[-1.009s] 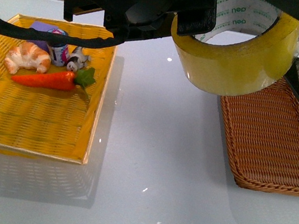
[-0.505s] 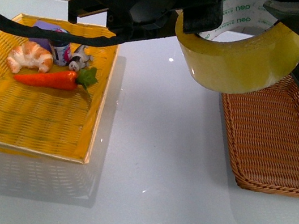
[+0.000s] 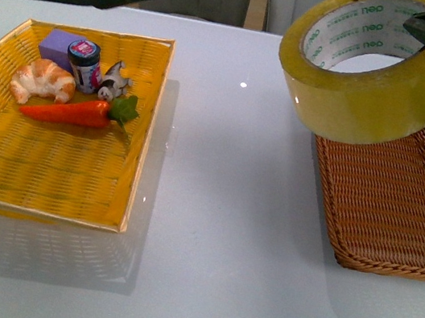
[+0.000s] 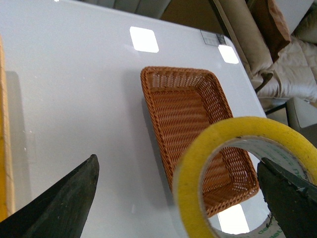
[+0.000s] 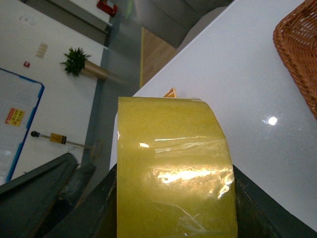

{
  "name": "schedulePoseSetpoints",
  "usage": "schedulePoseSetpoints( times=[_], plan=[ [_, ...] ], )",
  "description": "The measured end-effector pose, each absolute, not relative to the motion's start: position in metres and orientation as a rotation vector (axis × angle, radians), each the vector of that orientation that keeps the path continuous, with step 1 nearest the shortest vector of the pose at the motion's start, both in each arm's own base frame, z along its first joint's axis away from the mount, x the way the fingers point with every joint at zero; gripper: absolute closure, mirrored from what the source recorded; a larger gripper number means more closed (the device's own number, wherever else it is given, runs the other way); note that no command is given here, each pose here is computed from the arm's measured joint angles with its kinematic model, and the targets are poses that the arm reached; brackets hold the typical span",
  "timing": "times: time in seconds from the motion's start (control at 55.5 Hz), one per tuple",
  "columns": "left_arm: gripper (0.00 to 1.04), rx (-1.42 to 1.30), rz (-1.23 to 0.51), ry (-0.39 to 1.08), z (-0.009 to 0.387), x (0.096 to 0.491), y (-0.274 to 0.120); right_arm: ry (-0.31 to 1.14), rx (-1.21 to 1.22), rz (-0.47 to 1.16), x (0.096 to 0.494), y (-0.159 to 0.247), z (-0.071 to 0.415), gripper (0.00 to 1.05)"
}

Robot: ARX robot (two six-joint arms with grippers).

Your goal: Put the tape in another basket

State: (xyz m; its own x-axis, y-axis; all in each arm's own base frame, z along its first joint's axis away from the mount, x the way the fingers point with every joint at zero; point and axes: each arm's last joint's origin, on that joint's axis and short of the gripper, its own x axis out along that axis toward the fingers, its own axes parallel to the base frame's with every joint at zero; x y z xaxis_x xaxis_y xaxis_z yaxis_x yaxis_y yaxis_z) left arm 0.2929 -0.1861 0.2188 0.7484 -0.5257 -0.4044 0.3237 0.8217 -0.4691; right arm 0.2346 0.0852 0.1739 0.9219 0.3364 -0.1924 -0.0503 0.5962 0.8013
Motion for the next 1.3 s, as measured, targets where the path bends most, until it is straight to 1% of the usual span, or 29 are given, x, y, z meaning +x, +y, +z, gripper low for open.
schedulePoseSetpoints(
  times=[0.288,0.324,0.36,0.396,0.468,0.595,0.703,0.721,0.775,0.883,1.045,1.297],
  plan=[
    [0.09,-0.383,-0.381,0.401,0.234,0.295,-0.137,0.318,0.939,0.174,0.231,0.065,0.171,0.57],
    [0.10,-0.361,-0.351,0.367,0.234,0.295,-0.135,0.317,0.940,0.167,0.230,0.063,0.170,0.57],
    [0.17,-0.301,-0.242,0.230,0.233,0.293,-0.129,0.314,0.943,0.160,0.230,0.061,0.170,0.57],
    [0.23,-0.241,-0.163,0.145,0.231,0.288,-0.123,0.313,0.945,0.157,0.230,0.060,0.170,0.57],
    [0.35,-0.141,-0.047,0.038,0.223,0.273,-0.105,0.310,0.947,0.152,0.231,0.057,0.170,0.57],
    [0.55,-0.068,-0.009,-0.006,0.216,0.250,-0.078,0.302,0.951,0.130,0.231,0.051,0.169,0.57],
    [0.75,-0.031,-0.006,0.005,0.204,0.230,-0.059,0.299,0.956,0.122,0.233,0.045,0.169,0.57],
    [0.76,-0.028,-0.006,0.007,0.203,0.229,-0.058,0.298,0.957,0.122,0.233,0.044,0.169,0.57],
    [0.87,-0.019,-0.006,0.014,0.197,0.219,-0.050,0.298,0.961,0.120,0.235,0.040,0.167,0.57],
    [1.04,-0.018,-0.013,0.008,0.192,0.205,-0.040,0.300,0.968,0.086,0.241,0.030,0.160,0.57],
    [1.03,-0.013,-0.005,0.006,0.185,0.187,-0.027,0.303,0.985,0.026,0.265,0.009,0.145,0.57],
    [1.03,-0.011,-0.006,0.010,0.178,0.165,-0.016,0.322,1.033,-0.090,0.319,-0.020,0.110,0.57]
  ],
)
